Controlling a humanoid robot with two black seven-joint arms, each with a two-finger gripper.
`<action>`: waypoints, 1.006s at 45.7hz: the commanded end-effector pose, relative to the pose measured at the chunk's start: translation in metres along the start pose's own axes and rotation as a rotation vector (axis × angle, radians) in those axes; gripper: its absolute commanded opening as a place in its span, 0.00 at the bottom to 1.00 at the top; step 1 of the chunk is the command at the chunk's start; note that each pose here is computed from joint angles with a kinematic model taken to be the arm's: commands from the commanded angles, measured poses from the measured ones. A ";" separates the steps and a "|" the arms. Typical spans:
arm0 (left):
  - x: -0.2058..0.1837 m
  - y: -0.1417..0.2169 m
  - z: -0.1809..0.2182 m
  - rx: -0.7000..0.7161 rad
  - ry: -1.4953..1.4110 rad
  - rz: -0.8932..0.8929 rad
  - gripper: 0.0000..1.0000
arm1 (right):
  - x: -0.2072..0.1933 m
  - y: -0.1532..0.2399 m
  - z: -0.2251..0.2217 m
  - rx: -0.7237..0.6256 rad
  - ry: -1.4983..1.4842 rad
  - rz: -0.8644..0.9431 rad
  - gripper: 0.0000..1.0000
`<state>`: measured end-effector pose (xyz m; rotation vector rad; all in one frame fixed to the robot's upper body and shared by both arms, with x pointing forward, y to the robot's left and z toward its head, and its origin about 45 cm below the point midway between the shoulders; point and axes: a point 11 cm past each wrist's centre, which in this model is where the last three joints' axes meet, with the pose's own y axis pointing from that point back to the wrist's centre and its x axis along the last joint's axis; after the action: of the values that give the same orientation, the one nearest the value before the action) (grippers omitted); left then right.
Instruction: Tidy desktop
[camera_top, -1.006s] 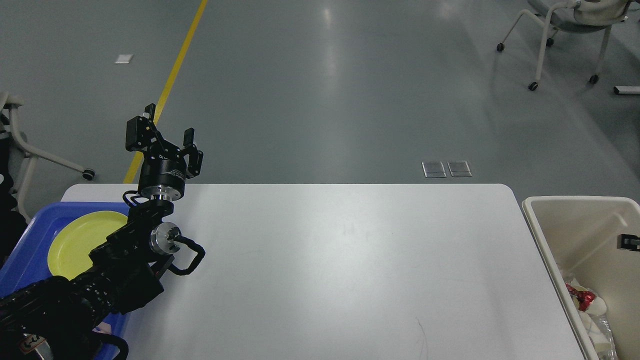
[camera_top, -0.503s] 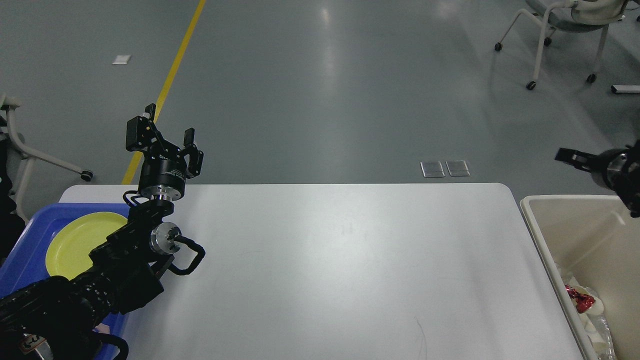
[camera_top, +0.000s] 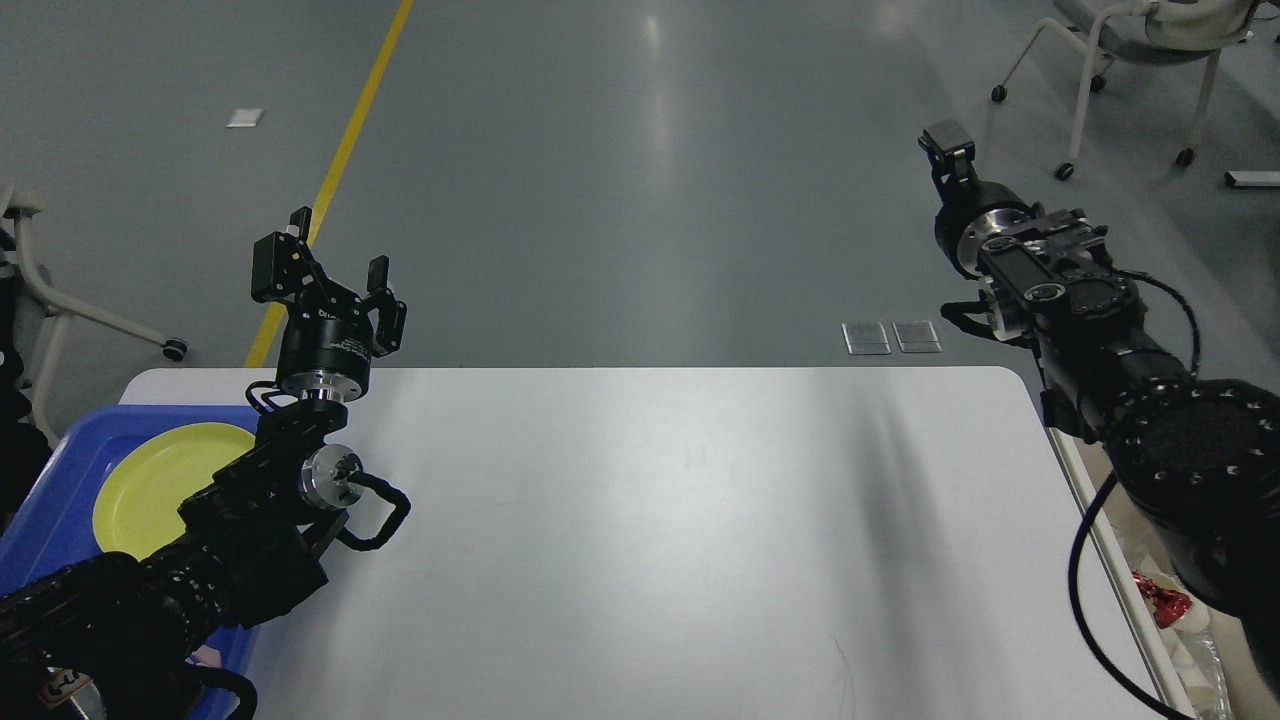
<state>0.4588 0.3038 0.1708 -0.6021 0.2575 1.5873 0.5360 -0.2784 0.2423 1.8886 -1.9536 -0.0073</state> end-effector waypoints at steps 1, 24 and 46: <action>0.000 0.000 0.000 0.000 0.000 0.000 1.00 | -0.038 0.001 -0.022 0.027 -0.240 -0.041 1.00; 0.000 0.000 0.000 -0.001 0.000 -0.001 1.00 | -0.127 0.016 -0.050 0.031 -0.565 -0.217 1.00; 0.000 0.000 0.000 0.000 0.000 0.000 1.00 | -0.136 0.019 -0.042 0.008 -0.598 -0.243 1.00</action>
<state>0.4587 0.3039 0.1707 -0.6018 0.2576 1.5874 0.5306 -0.1358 0.2497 2.3039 -2.0538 -0.6980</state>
